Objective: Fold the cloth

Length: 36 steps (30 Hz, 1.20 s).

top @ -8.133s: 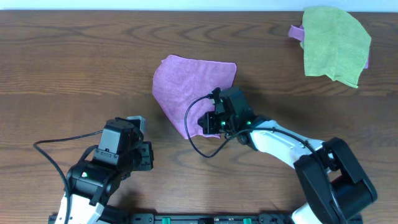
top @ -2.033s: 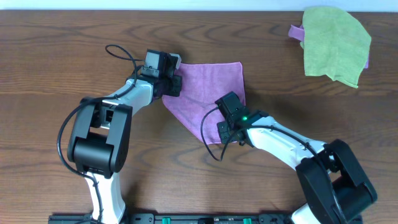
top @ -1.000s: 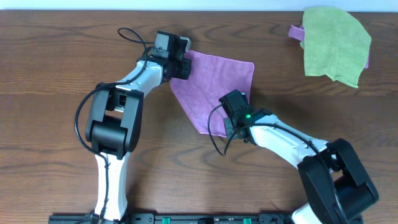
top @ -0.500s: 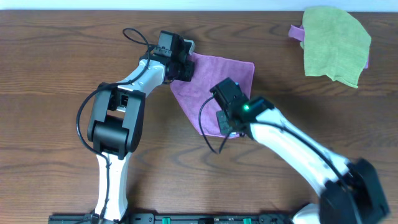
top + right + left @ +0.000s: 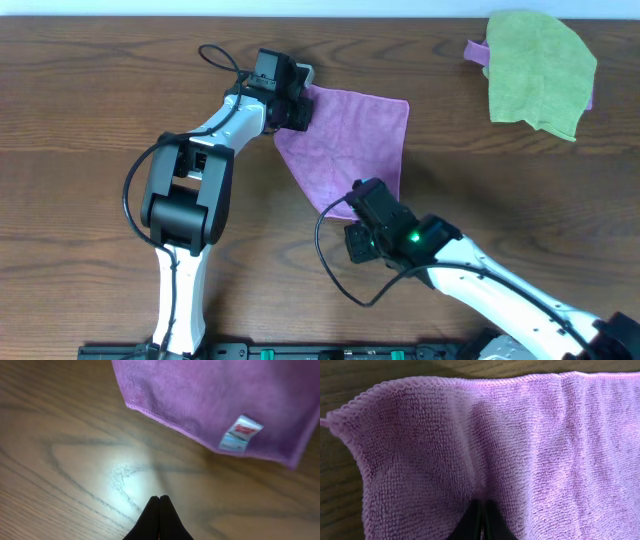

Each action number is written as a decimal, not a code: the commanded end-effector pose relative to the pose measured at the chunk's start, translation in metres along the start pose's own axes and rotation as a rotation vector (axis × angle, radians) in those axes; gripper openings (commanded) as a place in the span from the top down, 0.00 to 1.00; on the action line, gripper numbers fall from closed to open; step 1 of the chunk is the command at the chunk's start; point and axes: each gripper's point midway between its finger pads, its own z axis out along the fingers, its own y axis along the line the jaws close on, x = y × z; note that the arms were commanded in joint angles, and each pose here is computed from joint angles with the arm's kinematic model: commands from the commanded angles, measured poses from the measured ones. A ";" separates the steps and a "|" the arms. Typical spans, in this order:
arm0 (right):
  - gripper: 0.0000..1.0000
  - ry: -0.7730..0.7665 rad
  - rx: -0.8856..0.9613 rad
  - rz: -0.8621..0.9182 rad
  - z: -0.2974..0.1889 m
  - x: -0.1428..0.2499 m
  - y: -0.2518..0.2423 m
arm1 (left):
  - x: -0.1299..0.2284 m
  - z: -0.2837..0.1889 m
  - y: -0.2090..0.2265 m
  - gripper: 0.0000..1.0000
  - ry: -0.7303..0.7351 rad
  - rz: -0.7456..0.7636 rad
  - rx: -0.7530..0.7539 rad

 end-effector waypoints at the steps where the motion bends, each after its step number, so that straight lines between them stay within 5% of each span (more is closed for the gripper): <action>1: 0.99 0.051 -0.055 0.024 0.012 0.013 0.009 | 0.014 0.014 0.005 0.94 0.042 0.007 -0.002; 12: 0.99 0.083 -0.150 0.030 0.057 0.009 0.028 | 0.013 0.014 0.006 0.94 0.041 0.016 -0.008; 36: 0.99 0.045 -0.125 0.045 0.077 -0.002 0.021 | 0.013 0.014 0.009 0.94 0.040 0.016 -0.024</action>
